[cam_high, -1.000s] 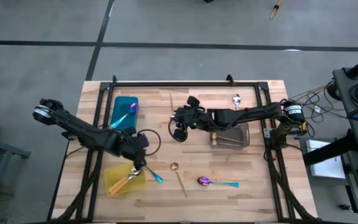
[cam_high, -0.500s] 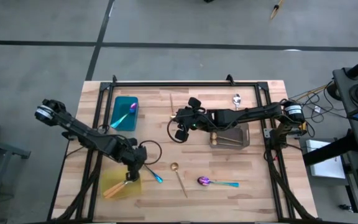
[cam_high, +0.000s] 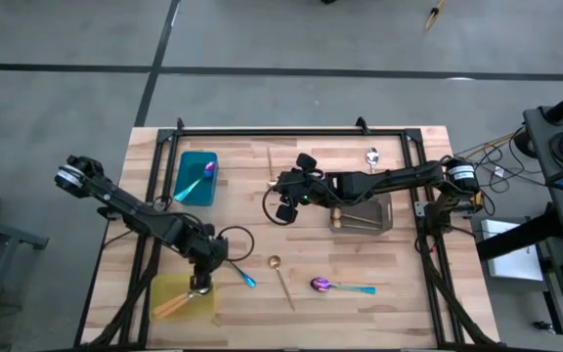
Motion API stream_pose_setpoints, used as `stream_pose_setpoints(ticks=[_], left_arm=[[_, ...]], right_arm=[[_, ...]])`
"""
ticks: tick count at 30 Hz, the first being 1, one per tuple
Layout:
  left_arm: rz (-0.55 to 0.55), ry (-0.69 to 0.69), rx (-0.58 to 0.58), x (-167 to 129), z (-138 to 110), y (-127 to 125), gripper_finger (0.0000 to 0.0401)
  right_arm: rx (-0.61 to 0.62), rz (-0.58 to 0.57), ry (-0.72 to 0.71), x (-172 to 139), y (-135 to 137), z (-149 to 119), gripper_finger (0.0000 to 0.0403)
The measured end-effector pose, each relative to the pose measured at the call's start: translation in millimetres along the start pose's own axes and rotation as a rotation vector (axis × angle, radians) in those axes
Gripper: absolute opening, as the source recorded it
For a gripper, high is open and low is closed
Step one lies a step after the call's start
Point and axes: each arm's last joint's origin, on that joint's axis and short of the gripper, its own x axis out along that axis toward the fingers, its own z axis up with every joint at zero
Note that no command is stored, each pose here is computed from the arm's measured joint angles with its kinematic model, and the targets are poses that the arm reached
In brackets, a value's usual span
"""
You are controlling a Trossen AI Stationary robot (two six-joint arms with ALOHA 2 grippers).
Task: Sort silverware by color (type)
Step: Put the yellow spoon into the yellow bin
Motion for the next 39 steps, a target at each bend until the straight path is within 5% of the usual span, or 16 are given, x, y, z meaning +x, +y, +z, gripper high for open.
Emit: stream_pose_setpoints(ticks=[10,17,26,39], left_arm=[[-0.104,0.080,-0.093,-23.1,-5.0,-8.7,0.0077],[-0.127,0.192,-0.137,-35.6,-26.1,-38.2,0.0077],[-0.054,0.255,-0.213,-23.0,-63.2,-59.4,0.0077],[0.100,0.356,-0.234,11.7,-83.7,-36.5,0.0077]], right_arm=[[-0.002,0.000,0.000,-0.4,-0.2,0.1,0.0139],[-0.011,0.000,0.000,-0.5,-0.2,0.2,0.0139],[-0.023,-0.001,-0.001,-0.4,-0.4,0.3,0.0139],[-0.015,0.000,0.001,0.0,0.0,-0.1,0.0139]])
